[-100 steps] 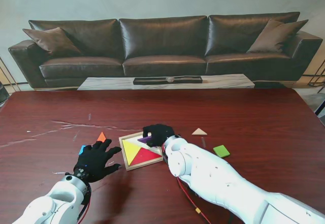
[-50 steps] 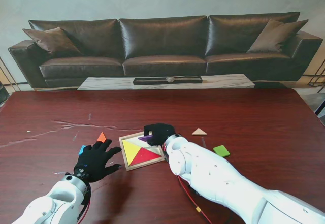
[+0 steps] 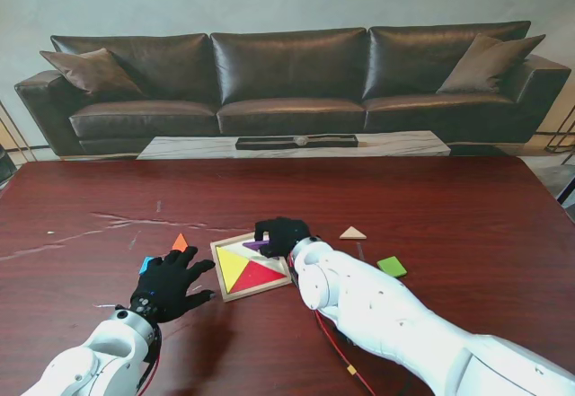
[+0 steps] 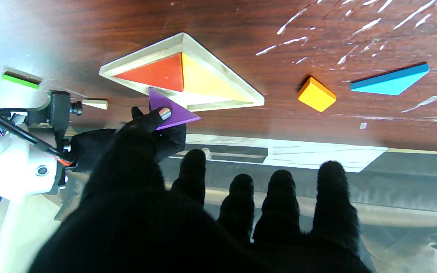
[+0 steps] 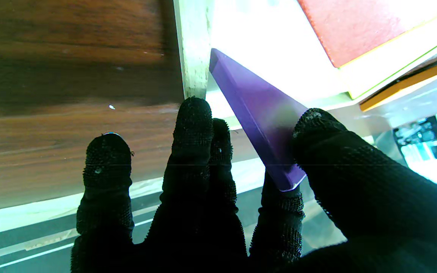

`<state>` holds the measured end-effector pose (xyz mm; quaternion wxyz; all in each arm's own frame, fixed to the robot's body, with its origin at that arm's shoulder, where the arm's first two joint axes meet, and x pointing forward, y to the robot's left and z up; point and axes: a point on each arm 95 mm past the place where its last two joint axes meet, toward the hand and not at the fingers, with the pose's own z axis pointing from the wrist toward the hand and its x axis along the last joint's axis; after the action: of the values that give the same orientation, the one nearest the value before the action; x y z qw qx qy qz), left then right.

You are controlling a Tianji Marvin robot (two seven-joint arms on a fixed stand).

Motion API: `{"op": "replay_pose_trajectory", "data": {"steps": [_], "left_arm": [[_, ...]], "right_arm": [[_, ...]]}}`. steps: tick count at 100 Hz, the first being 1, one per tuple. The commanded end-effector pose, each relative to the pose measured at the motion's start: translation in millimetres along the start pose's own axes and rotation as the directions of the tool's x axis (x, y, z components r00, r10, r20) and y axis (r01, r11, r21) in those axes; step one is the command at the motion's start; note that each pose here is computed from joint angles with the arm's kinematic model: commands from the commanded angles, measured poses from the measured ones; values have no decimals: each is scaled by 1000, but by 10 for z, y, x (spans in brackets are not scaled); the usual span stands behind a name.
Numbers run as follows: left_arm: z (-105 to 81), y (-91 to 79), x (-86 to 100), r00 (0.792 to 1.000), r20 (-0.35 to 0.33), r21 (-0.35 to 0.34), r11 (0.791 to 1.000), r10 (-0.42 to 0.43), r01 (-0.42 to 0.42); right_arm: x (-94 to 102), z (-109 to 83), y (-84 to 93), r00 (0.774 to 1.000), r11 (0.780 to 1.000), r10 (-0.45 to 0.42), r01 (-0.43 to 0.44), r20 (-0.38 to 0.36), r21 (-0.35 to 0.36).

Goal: Assemble the tangram pieces into a square

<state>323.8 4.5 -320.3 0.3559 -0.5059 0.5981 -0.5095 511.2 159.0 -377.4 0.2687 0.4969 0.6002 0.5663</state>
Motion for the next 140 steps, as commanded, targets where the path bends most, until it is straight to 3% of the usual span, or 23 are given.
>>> {"op": "replay_pose_trajectory", "data": {"steps": [1, 98, 140], "left_arm": [[-1, 5, 3, 1000, -2, -3, 1000, -4, 4], [16, 21, -12, 1000, 0, -12, 1000, -6, 6], [28, 29, -17, 1000, 0, -18, 1000, -4, 4]], "right_arm": [[47, 6, -10, 1000, 1000, -4, 4, -8, -2], [-25, 161, -55, 998, 1000, -18, 17, 56, 20], [-46, 156, -19, 993, 996, -88, 88, 78, -1]]}}
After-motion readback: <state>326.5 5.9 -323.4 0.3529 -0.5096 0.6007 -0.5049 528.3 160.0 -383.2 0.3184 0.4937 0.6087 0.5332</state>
